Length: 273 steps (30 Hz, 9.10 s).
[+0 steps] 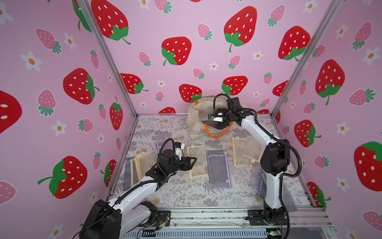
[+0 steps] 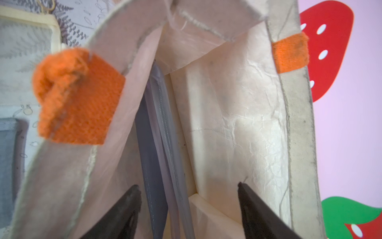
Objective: Put the pencil pouch into the canvas bag
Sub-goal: Place the pencil pouch in the canvas bag, then pick up the pencil pouch, then place the pencil pouch in the canvas bag.
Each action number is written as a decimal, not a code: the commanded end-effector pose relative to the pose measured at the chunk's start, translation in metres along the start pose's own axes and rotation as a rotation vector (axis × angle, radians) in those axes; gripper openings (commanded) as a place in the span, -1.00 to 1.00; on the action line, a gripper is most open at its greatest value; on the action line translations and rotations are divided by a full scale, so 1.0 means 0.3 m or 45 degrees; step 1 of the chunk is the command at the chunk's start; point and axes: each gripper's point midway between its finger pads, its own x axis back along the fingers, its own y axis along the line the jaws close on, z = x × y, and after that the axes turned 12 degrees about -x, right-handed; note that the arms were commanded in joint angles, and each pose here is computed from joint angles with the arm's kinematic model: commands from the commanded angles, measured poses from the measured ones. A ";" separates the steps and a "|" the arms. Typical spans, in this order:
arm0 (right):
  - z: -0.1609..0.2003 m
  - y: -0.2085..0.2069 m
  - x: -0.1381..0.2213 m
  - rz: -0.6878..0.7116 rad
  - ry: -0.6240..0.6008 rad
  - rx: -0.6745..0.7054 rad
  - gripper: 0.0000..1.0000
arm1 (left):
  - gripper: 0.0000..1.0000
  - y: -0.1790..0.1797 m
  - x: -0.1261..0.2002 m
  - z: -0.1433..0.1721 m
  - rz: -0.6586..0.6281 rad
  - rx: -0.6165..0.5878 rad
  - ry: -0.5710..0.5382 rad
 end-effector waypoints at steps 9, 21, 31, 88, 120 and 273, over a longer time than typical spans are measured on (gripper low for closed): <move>-0.119 -0.189 0.505 0.545 -0.255 -1.040 0.80 | 0.45 -0.007 0.033 -0.010 -0.038 0.013 0.042; 0.169 0.467 0.564 0.181 0.050 -1.799 0.99 | 0.47 -0.127 -0.043 0.073 0.030 -0.026 0.187; 0.341 0.853 0.339 -0.172 0.295 -2.054 1.00 | 0.31 -0.211 -0.231 0.152 0.088 -0.029 0.285; 0.225 0.901 0.355 -0.395 0.030 -1.990 0.63 | -1.00 -0.317 -0.342 0.094 0.240 -0.107 0.250; -0.166 0.701 0.731 -0.561 -0.604 -1.646 0.94 | -1.00 -0.459 0.022 -0.234 0.352 -0.381 -0.128; -0.051 -0.050 -0.067 0.133 0.019 -0.142 0.01 | 0.77 -0.133 0.130 -0.106 0.014 -0.234 -0.233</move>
